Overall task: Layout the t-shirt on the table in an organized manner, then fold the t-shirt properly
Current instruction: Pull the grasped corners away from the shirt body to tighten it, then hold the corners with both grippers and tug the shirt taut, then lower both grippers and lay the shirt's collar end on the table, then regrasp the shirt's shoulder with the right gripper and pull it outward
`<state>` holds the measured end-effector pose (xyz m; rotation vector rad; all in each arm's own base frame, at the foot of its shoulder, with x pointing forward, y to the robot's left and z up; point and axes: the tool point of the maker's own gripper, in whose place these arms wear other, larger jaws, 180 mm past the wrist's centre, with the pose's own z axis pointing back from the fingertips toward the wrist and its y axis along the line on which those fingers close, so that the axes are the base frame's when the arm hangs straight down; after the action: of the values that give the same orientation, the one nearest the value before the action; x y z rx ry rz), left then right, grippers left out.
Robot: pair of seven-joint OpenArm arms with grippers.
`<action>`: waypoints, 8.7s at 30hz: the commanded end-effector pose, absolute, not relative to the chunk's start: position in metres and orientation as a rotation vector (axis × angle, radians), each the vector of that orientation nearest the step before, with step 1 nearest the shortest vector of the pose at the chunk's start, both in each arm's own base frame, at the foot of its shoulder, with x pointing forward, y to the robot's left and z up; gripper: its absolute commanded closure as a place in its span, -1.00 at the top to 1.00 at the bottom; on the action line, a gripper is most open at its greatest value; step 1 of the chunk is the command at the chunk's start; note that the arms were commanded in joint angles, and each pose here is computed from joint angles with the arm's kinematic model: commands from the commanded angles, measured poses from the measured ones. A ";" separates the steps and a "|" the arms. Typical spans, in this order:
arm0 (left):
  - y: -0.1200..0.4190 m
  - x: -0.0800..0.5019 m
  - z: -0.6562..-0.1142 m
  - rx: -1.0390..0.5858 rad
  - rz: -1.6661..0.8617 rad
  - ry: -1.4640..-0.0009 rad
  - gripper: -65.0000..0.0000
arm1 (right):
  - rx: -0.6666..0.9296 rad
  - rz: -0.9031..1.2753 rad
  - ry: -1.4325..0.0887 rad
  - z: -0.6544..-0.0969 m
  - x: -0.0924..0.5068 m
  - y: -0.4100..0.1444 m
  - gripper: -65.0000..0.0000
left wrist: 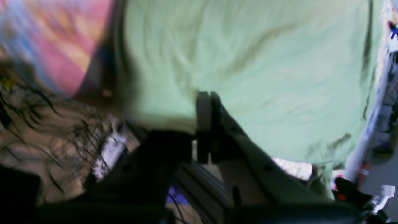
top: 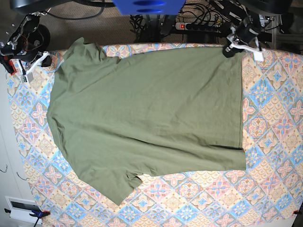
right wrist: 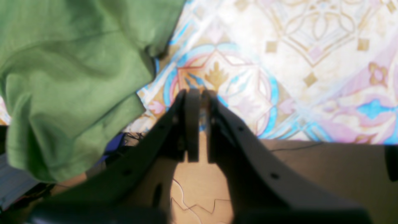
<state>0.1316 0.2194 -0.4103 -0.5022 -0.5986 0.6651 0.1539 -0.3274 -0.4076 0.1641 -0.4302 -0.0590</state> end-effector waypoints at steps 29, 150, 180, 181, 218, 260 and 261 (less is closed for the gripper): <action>0.231 0.136 -0.395 -0.483 0.615 -0.627 -1.00 | 0.275 -0.012 -0.457 -0.415 0.163 -0.284 -0.11; 0.233 0.183 -0.354 -0.517 0.440 -0.753 -1.00 | 0.464 -0.129 -0.550 -0.394 0.155 -0.282 -0.90; 0.237 0.251 -0.309 -0.594 0.502 -1.002 -1.00 | 0.484 -0.102 -0.769 -0.352 0.238 -0.287 -0.90; 0.237 0.255 -0.309 -0.598 0.505 -1.008 -1.00 | 0.494 -0.109 -0.773 -0.353 0.242 -0.287 -0.90; 0.273 0.278 -0.382 -0.578 0.733 -0.917 -0.93 | 0.454 -0.125 -0.727 -0.367 0.272 -0.293 0.34; 0.271 0.276 -0.384 -0.584 0.736 -0.906 -0.93 | 0.716 0.134 -0.677 -0.360 0.241 -0.178 -0.93; 0.271 0.276 -0.384 -0.582 0.735 -0.906 -0.93 | 0.721 0.143 -0.703 -0.353 0.249 -0.178 -0.93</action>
<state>0.2687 0.2653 -0.3972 -0.5767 -0.8587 0.7503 0.2355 -0.1731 -0.3713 0.7189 -0.6317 0.1270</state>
